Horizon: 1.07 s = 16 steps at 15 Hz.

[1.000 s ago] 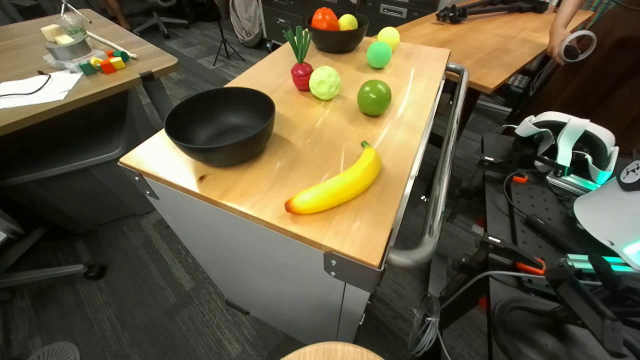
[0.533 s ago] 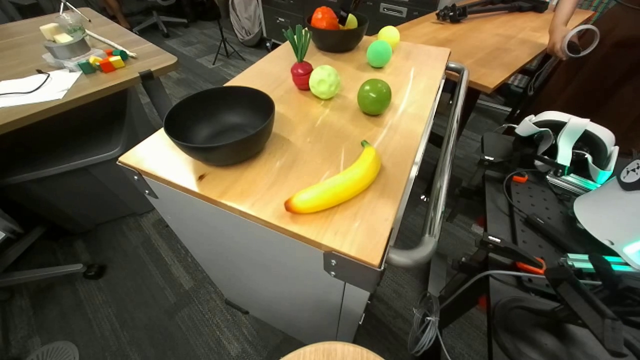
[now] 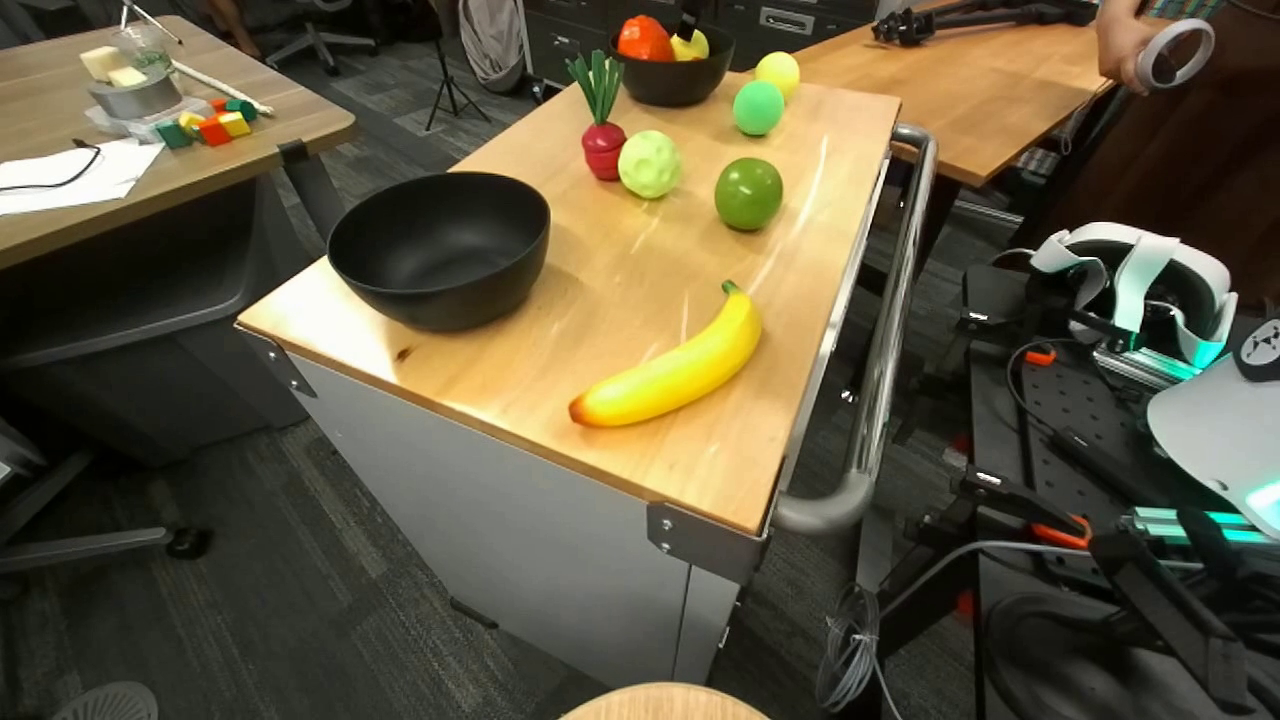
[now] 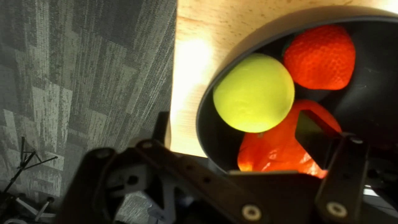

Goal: Take the fruits and vegetables out of the bowls and put them on the table

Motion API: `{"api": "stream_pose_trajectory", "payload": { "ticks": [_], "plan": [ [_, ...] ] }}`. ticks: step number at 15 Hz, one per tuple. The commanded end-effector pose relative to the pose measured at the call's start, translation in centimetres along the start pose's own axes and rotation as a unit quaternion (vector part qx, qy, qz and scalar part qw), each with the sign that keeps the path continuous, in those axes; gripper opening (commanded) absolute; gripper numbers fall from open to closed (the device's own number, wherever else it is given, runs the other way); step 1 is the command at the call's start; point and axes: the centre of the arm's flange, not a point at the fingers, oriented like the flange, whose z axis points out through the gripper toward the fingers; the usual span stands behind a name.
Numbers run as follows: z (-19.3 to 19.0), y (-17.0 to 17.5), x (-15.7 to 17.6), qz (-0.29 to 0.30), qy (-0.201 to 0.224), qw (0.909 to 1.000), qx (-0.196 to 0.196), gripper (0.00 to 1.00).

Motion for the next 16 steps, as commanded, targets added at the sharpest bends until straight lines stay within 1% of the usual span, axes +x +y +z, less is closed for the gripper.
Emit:
{"api": "stream_pose_trajectory", "payload": {
  "ticks": [1,3,7,11,16],
  "plan": [
    [-2.0,0.1,0.7,-0.028,0.001,0.9990,-0.034,1.00],
    [-1.8,-0.2,0.9,-0.037,0.001,0.9989,-0.030,1.00],
    [-0.9,-2.4,1.9,-0.051,0.017,0.9986,-0.002,1.00],
    [0.2,-4.5,3.1,-0.066,0.022,0.9976,0.007,1.00],
    [0.9,-3.9,2.6,-0.064,0.005,0.9979,-0.007,1.00]
  ]
}}
